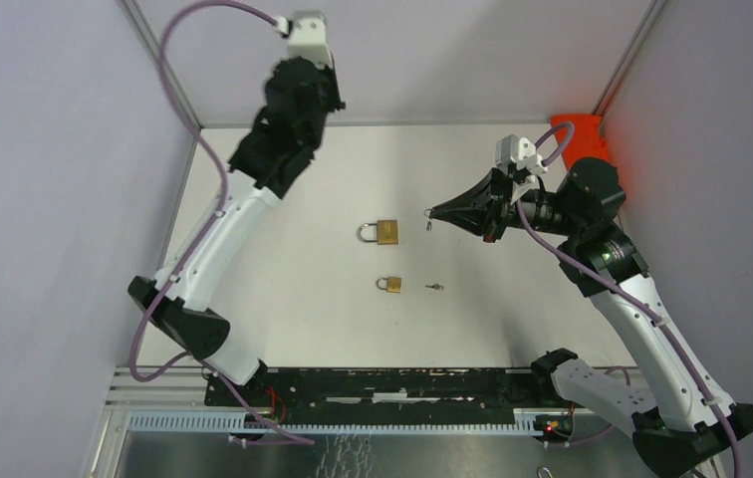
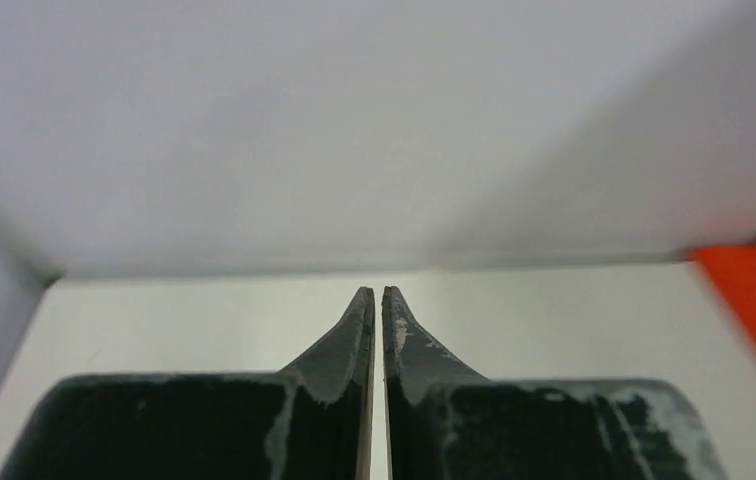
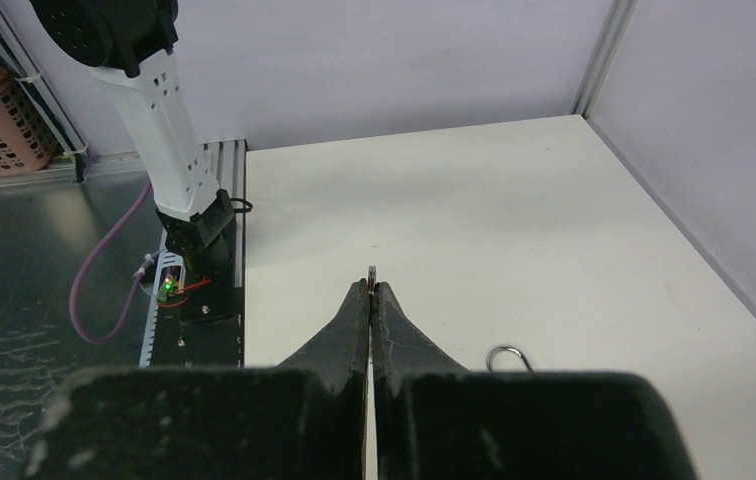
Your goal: Unlock with the key
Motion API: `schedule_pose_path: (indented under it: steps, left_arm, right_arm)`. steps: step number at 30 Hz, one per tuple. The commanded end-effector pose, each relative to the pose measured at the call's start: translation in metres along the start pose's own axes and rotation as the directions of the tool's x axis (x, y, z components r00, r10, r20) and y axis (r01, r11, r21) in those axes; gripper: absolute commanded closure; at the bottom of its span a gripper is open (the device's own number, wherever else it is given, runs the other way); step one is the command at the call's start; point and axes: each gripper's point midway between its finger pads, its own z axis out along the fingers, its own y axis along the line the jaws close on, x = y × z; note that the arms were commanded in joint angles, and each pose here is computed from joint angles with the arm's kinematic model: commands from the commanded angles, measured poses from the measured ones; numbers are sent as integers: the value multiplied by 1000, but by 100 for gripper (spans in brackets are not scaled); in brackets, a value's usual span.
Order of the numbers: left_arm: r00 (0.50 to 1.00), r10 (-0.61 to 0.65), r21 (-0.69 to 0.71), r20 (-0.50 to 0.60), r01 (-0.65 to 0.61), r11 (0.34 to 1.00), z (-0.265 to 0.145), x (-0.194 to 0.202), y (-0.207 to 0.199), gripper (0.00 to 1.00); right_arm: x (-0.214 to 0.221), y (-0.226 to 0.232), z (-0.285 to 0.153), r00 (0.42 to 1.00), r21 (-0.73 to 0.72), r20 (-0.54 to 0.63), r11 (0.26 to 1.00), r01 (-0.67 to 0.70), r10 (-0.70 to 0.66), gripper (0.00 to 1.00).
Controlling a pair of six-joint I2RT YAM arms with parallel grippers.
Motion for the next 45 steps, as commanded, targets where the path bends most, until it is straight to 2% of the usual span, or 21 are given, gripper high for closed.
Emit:
schedule_pose_path:
  steps: [1, 3, 5, 6, 7, 9, 11, 14, 16, 22, 28, 31, 33, 42, 45]
  left_arm:
    - [973, 192, -287, -132, -223, 932, 9, 60, 40, 90]
    - [934, 257, -66, -248, -281, 957, 16, 99, 6, 93]
    - [909, 268, 180, -319, -219, 959, 9, 137, -33, 98]
    - [909, 265, 307, -322, -164, 937, 2, 150, -53, 98]
    - [907, 258, 420, -334, -102, 902, -10, 164, -70, 98]
    - [920, 217, 617, -327, 34, 786, -34, 181, -97, 98]
    - [931, 168, 723, -324, 129, 679, -55, 180, -108, 98]
    - [934, 180, 855, -308, 189, 483, -87, 181, -117, 98]
    - [932, 188, 898, -311, 223, 380, -104, 181, -122, 98]
    - [960, 187, 977, -210, 197, 85, -153, 163, -132, 93]
    - [978, 179, 979, -104, 132, -154, -200, 153, -127, 89]
    - [985, 147, 955, -92, 130, -267, -228, 146, -118, 83]
    - [992, 102, 950, -77, 104, -293, -233, 138, -114, 77]
    - [995, 62, 944, -82, 97, -316, -234, 132, -115, 47]
    - [995, 62, 943, -82, 97, -319, -235, 130, -116, 43]
  right_arm:
    - [-20, 3, -3, 998, 7, 38, 998, 59, -59, 100]
    - [-19, 2, -2, 998, 6, 34, 998, 56, -57, 100]
    - [-18, 1, -1, 998, 3, 32, 998, 59, -59, 100]
    - [-19, 1, -1, 998, 0, 32, 998, 59, -59, 100]
    - [-20, 1, -1, 997, -4, 32, 998, 64, -64, 100]
    - [-21, 2, 0, 997, -15, 32, 998, 67, -67, 100]
    - [-22, 3, 1, 997, -29, 31, 997, 73, -72, 100]
    - [-22, 4, 2, 996, -49, 36, 996, 81, -79, 100]
    - [-22, 6, 4, 995, -68, 43, 994, 88, -85, 100]
    - [-19, 14, 9, 994, -141, 58, 985, 104, -97, 100]
    - [-16, 24, 11, 987, -210, 67, 965, 154, -143, 100]
    - [-14, 27, 13, 984, -233, 69, 956, 176, -164, 100]
    - [-14, 28, 14, 983, -246, 71, 953, 180, -167, 100]
    - [-8, 33, 25, 983, -292, 64, 939, 181, -170, 100]
    - [-9, 36, 30, 982, -308, 71, 932, 189, -176, 100]
